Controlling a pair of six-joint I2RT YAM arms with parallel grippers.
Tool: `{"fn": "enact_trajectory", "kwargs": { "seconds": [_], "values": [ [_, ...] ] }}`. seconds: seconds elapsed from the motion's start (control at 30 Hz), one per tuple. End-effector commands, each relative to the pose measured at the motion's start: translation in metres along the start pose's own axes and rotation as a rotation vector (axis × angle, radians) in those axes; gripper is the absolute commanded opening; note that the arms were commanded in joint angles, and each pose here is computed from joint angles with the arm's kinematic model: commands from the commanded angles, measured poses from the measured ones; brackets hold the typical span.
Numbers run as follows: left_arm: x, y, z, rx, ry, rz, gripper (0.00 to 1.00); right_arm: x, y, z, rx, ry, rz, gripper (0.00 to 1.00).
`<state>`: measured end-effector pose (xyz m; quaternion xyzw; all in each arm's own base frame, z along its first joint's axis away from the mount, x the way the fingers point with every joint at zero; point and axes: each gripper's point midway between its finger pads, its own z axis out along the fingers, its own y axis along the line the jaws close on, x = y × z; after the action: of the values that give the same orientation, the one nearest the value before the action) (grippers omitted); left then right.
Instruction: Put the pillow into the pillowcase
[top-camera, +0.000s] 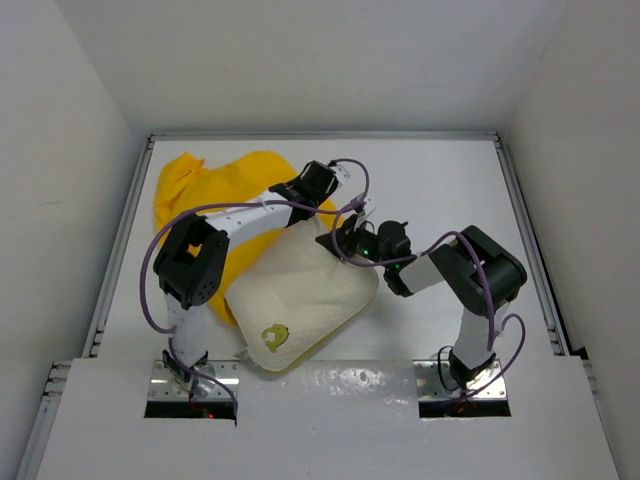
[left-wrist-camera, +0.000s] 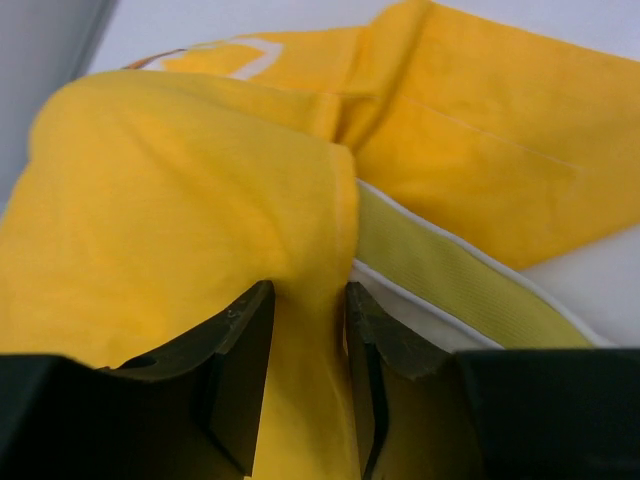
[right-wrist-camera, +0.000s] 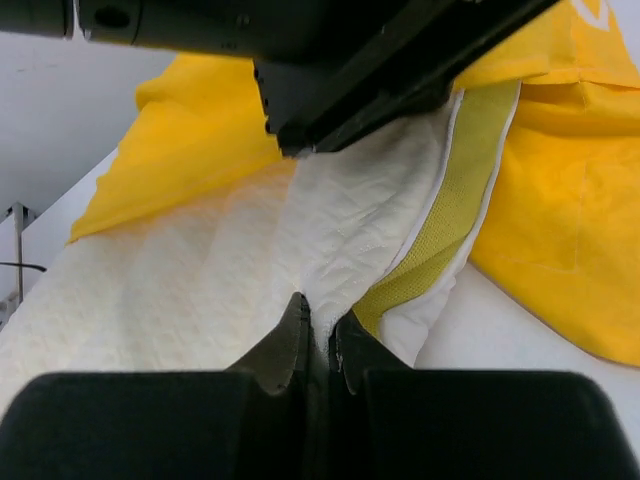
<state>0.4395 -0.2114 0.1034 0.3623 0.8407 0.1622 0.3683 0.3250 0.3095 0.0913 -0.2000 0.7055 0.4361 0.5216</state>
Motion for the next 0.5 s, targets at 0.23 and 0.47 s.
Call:
{"fn": "enact_trajectory", "kwargs": {
  "seconds": [0.23, 0.47],
  "values": [
    [-0.027, 0.053, -0.002, -0.279, -0.059, -0.071, 0.53, -0.026, 0.031, 0.001, -0.141, -0.1, -0.017, 0.0],
    [-0.029, 0.03, 0.028, -0.169, -0.021, -0.072, 0.13, -0.013, 0.016, -0.002, -0.057, -0.049, -0.039, 0.45]
  ]
}}
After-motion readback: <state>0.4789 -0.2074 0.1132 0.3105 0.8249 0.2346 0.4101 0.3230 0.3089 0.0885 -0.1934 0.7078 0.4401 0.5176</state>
